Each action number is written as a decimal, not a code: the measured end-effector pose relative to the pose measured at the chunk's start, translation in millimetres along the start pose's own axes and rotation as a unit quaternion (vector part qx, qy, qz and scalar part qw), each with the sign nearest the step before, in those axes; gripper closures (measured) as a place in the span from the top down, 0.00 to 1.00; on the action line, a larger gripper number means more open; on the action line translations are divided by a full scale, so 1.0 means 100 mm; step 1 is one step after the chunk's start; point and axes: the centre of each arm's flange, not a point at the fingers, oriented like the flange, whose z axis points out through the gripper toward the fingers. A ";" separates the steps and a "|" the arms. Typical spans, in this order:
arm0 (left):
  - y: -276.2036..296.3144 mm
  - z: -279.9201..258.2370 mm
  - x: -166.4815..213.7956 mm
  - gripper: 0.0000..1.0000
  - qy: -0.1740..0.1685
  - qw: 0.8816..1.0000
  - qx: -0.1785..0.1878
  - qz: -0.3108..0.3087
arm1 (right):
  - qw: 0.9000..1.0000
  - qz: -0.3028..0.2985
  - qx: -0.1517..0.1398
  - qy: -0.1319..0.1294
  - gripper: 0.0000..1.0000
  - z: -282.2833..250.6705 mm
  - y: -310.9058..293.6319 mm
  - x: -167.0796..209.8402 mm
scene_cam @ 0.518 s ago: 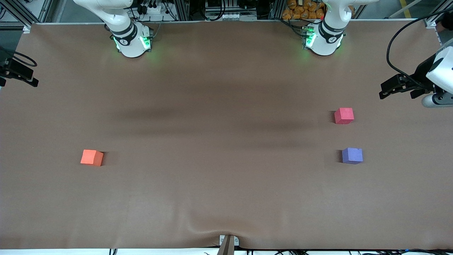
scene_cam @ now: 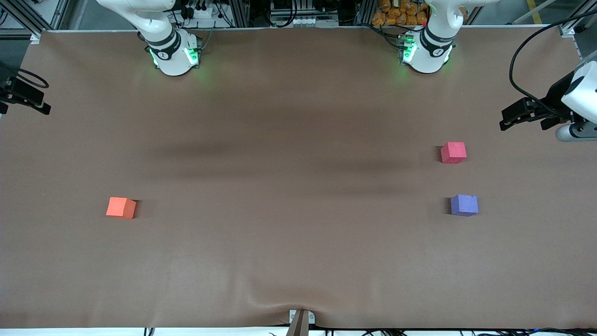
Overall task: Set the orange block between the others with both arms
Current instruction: 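Move the right gripper out toward the orange cube, then lower the right gripper over the orange cube and close on it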
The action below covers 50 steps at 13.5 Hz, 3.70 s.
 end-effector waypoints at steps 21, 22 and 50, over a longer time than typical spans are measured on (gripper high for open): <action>0.00 0.10 0.05 1.00 -0.009 1.000 0.000 0.000 | 0.996 -0.078 -0.032 -0.023 1.00 2.51 0.28 1.55; 0.00 0.11 0.05 1.00 -0.010 1.000 0.000 0.000 | 0.996 -0.076 -0.032 -0.020 1.00 2.70 0.33 1.61; -0.01 0.14 0.07 1.00 -0.013 1.000 0.000 -0.001 | 0.998 0.017 -0.008 -0.052 0.66 4.67 0.60 1.52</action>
